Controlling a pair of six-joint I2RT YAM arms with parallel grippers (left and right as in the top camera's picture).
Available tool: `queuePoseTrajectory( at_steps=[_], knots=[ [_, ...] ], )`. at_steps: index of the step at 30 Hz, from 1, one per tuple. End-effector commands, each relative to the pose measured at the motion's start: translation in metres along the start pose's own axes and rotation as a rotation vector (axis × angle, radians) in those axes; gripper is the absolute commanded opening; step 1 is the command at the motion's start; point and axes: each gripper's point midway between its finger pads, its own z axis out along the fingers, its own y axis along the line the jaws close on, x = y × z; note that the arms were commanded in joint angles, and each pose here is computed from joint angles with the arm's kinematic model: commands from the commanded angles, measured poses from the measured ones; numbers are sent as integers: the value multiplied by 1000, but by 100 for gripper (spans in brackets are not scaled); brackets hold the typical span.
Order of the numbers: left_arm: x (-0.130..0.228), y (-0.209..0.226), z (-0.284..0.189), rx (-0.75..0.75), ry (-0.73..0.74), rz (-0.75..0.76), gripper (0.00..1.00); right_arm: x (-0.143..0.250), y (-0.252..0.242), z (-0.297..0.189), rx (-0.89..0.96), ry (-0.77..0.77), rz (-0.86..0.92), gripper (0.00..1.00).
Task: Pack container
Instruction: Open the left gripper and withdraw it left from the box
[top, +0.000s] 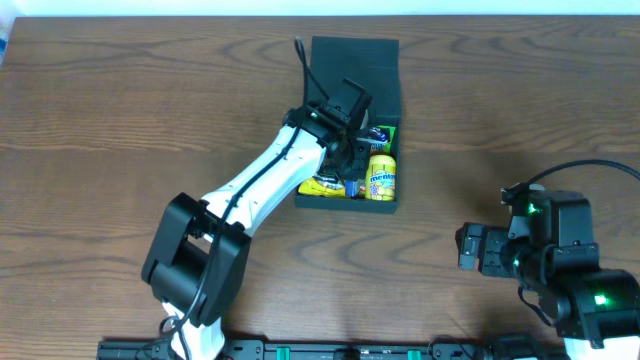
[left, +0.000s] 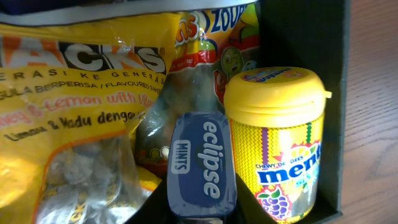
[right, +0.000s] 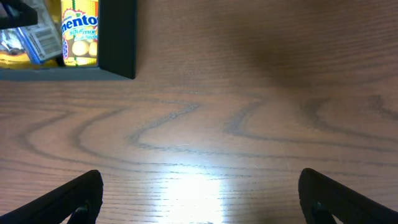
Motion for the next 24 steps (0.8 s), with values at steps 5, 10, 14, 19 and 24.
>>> queuePoseTrajectory(
  at_steps=[5,10,14,19,24],
  knots=[
    [-9,-2,1,-4,-20,24,38,-1,-1,-2,2,-9,18,99],
    [-9,-3,1,-3,-22,25,42,-1,-1,-2,2,-9,18,99],
    [-14,-8,-14,11,-55,31,43,-1,-1,-2,2,-9,18,99],
    [-25,-21,-70,43,-188,57,58,-1,-1,-2,2,-9,18,99],
    [-16,-14,-154,-14,-349,91,74,-1,-1,-2,2,-9,18,99]
  ],
)
